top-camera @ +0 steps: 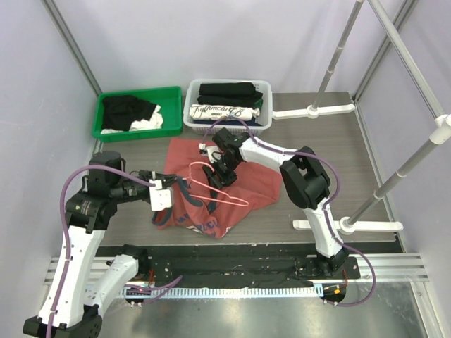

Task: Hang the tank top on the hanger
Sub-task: Hang the tank top on the hanger.

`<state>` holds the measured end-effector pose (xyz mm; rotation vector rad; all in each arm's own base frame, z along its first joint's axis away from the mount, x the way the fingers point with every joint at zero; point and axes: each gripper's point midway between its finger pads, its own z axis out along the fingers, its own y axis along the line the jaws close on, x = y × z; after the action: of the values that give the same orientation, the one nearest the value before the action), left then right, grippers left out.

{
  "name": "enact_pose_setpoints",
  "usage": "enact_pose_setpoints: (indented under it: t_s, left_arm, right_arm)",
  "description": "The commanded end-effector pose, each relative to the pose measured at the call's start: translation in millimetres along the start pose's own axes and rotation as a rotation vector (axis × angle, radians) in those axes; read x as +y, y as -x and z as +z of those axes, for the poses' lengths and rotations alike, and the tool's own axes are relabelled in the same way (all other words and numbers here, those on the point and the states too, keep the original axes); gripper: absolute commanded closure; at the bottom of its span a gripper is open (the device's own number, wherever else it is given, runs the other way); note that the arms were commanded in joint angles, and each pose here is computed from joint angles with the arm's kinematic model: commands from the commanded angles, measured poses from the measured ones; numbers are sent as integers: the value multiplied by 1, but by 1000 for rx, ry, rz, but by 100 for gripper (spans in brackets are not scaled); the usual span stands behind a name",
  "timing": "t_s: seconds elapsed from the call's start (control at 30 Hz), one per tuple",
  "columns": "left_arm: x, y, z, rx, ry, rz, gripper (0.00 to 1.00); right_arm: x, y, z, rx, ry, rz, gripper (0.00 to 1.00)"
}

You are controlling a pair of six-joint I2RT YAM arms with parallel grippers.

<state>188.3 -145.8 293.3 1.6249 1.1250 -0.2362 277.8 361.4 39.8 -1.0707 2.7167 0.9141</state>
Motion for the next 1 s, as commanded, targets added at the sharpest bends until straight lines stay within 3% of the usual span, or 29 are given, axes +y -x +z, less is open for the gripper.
enact_pose_setpoints:
  t_s: [0.0, 0.03, 0.07, 0.23, 0.4, 0.57, 0.67, 0.83, 0.93, 0.97]
  left_arm:
    - [10, 9, 1, -41, 28, 30, 100]
    - [10, 8, 2, -37, 27, 25, 100]
    - [10, 7, 2, -33, 29, 23, 100]
    - [12, 3, 2, -17, 39, 7, 100]
    - [34, -7, 2, 33, 125, -49, 100]
    - [76, -13, 0, 75, 250, -138, 100]
    - [93, -15, -2, 85, 310, -164, 100]
    - [111, -10, -9, 75, 395, -212, 100]
    - [112, -4, -11, 56, 412, -213, 100]
    - [109, -3, -10, 45, 401, -215, 100]
  right_arm:
    - [8, 6, -8, -13, 17, -30, 49]
    - [9, 7, -9, -16, 17, -33, 64]
    - [10, 10, -13, -24, 15, -57, 71]
    - [16, 21, -37, -64, -12, -121, 99]
    - [-3, 54, -90, -190, -123, -160, 99]
    - [-23, 108, -189, -434, -206, -152, 99]
    - [-26, 113, -239, -528, -225, -154, 99]
    - [-5, 76, -270, -555, -183, -213, 99]
    - [7, 27, -255, -473, -134, -274, 99]
    - [2, -1, -236, -387, -114, -280, 99]
